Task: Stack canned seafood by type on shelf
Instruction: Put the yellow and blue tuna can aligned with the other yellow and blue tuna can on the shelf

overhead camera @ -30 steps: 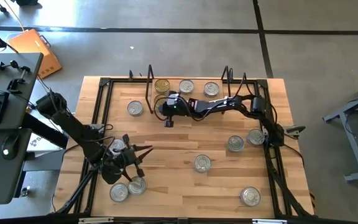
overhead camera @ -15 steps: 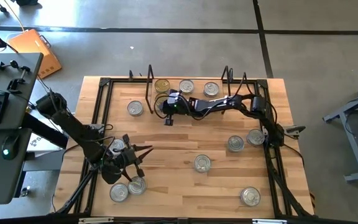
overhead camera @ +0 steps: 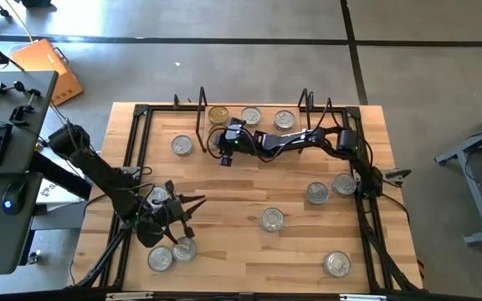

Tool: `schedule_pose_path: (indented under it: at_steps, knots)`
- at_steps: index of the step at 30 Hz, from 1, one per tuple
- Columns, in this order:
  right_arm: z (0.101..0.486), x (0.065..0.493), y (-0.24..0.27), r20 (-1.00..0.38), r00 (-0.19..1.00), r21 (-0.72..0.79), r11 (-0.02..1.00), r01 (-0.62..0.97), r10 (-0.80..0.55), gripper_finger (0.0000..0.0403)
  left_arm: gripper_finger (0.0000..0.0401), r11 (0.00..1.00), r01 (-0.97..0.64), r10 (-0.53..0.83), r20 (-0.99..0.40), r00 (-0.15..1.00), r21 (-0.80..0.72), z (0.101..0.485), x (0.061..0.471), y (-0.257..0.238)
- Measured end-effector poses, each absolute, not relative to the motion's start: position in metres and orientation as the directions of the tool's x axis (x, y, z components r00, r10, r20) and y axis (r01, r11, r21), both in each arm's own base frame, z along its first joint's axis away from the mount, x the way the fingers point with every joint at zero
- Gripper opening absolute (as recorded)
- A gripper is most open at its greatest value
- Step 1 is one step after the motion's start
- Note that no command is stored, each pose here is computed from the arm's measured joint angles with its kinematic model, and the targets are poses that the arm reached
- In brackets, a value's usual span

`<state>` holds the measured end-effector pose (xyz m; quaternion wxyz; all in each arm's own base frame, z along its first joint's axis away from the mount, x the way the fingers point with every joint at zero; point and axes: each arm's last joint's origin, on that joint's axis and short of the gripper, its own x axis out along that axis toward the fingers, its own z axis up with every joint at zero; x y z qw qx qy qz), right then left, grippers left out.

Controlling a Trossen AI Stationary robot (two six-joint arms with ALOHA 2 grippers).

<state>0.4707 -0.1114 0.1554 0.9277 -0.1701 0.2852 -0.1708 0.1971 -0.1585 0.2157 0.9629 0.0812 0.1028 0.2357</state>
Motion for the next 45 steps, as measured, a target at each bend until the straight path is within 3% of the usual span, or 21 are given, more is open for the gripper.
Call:
schedule_pose_path:
  at_steps: [8, 14, 23, 30, 45]
  knots:
    - [0.189, 0.471, -0.079, -0.409, 0.812, -0.468, 0.860, 0.205, -0.416, 0.0148, 0.0042, 0.877, -0.435, 0.469, -0.161, 0.868, 0.205, 0.216, 0.197, -0.159]
    - [0.208, 0.446, -0.027, -0.458, 0.819, -0.515, 0.854, 0.072, -0.346, 0.0113, 0.0042, 0.892, -0.411, 0.443, -0.178, 0.879, 0.188, 0.213, 0.197, -0.161]
    - [0.175, 0.356, 0.051, -0.553, 0.802, -0.378, 0.926, -0.001, -0.225, 0.0041, 0.0042, 0.878, -0.415, 0.462, -0.195, 0.865, 0.240, 0.197, 0.204, -0.163]
    - [0.160, 0.299, 0.112, -0.440, 0.882, -0.281, 0.959, 0.041, -0.167, 0.0004, 0.0042, 0.835, -0.508, 0.546, -0.202, 0.813, 0.213, 0.191, 0.221, -0.145]
    - [0.160, 0.245, 0.180, -0.264, 0.918, -0.370, 0.910, 0.188, -0.296, 0.0004, 0.0042, 0.825, -0.560, 0.559, -0.254, 0.790, 0.073, 0.194, 0.251, -0.105]
